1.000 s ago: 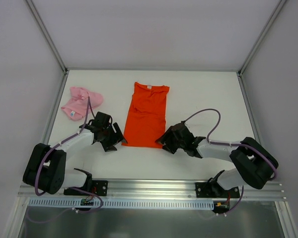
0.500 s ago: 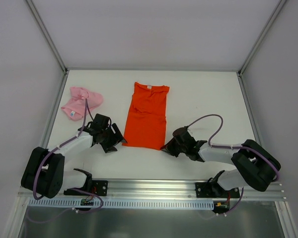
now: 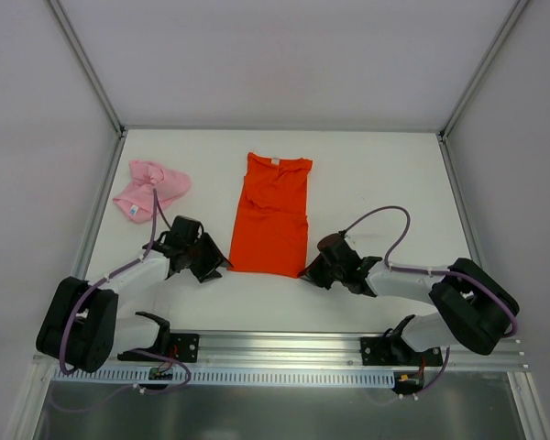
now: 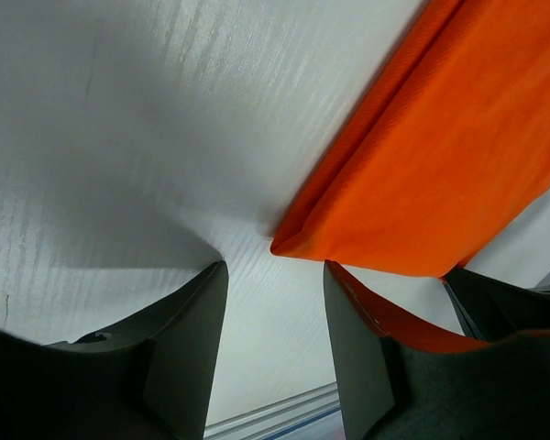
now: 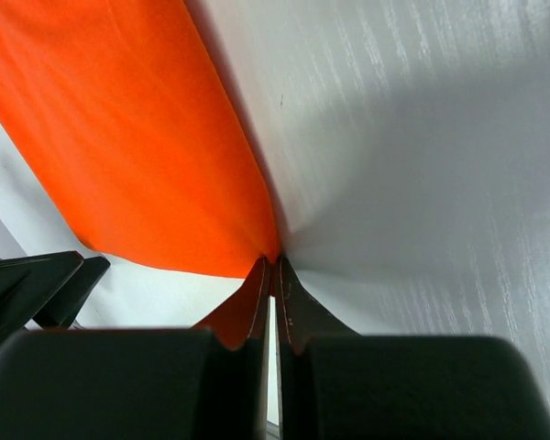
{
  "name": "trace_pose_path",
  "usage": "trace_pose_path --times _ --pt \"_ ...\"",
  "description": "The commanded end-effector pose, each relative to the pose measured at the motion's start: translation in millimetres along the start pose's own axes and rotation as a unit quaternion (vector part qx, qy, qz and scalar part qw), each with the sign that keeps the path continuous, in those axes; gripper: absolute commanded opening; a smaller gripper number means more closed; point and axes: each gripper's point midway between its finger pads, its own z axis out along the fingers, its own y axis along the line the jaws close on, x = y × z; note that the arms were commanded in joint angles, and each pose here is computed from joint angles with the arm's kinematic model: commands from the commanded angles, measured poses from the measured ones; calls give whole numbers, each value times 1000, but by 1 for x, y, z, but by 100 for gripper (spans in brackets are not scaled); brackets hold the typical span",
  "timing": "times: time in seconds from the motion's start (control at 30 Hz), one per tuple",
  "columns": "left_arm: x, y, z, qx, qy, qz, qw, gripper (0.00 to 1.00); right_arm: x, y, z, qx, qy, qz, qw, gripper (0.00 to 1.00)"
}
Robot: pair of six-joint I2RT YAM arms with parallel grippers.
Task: Fold and stack the t-shirts
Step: Grab one side of the 2/3 rectangular tshirt with both arms
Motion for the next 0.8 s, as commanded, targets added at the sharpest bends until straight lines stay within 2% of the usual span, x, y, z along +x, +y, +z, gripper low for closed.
trace_pose_path --times 0.0,0.33,0.4,0.47,0.5,0.63,0.77 --pt "-1 11 9 -24 -2 -5 1000 47 -7 -9 2 27 -15 -17 999 1" --pt "-2 7 25 -35 7 -3 999 47 -8 -5 0 25 -15 -23 999 1" --pt "-1 8 27 -39 11 0 999 37 -9 -5 -1 26 -17 -24 999 1" --pt "0 10 29 -45 12 -2 999 22 -9 -5 -1 28 -17 -27 999 1" --pt "0 12 30 -49 12 -4 999 2 -10 -4 -2 28 -18 -30 999 1" --pt "3 10 28 -41 18 10 999 0 -13 -1 -6 28 -20 -58 998 1" --pt "7 11 8 -41 11 45 998 0 -16 -13 -24 80 -11 -127 989 1"
